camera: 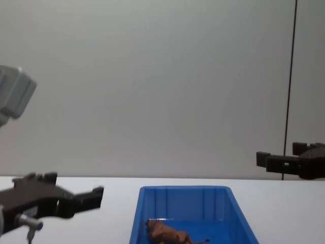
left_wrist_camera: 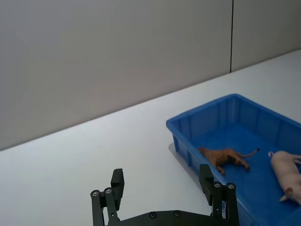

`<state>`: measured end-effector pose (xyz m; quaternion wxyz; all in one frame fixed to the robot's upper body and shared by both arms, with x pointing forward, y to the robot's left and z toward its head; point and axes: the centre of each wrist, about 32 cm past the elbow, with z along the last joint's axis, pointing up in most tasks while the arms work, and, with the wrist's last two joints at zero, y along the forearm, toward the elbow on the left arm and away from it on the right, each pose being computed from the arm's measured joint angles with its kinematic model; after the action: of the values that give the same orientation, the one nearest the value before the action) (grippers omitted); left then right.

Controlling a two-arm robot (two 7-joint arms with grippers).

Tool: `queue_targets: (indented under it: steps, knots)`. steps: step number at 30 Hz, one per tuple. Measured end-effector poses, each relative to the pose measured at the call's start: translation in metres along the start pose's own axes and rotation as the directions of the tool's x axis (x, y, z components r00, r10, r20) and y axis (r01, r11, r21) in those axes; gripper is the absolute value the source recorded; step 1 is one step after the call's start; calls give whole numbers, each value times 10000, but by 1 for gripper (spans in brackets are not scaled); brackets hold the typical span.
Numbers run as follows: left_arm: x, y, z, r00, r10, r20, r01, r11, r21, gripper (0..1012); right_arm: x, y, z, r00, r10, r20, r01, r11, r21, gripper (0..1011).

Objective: Pick up the two dolls from the table and place them into the box.

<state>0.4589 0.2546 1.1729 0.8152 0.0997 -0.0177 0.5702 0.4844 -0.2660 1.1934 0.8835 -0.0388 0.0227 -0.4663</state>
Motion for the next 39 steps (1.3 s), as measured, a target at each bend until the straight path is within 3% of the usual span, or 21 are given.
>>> queue_targets:
  steps: [9, 17, 35, 39]
  knots:
    - [61, 23, -197, 9993, -320, -170, 332, 9965, 773, 1002, 5, -5, -1, 10000, -6, 0, 6, 10000, 7, 1001]
    - [99, -49, -383, 9962, -841, -245, 867, 9862, 1409, 1002, 7, -8, -1, 10000, -12, 2, 12, 10000, 13, 1001]
    - [194, -227, -579, 9891, -1469, -69, 1446, 9629, 2278, 1002, 9, -9, -2, 10000, -13, 9, 13, 10000, 12, 1001]
    - [210, -243, -606, 9881, -1539, -38, 1501, 9580, 2442, 944, 8, -9, -2, 10000, -13, 9, 13, 10000, 12, 1001]
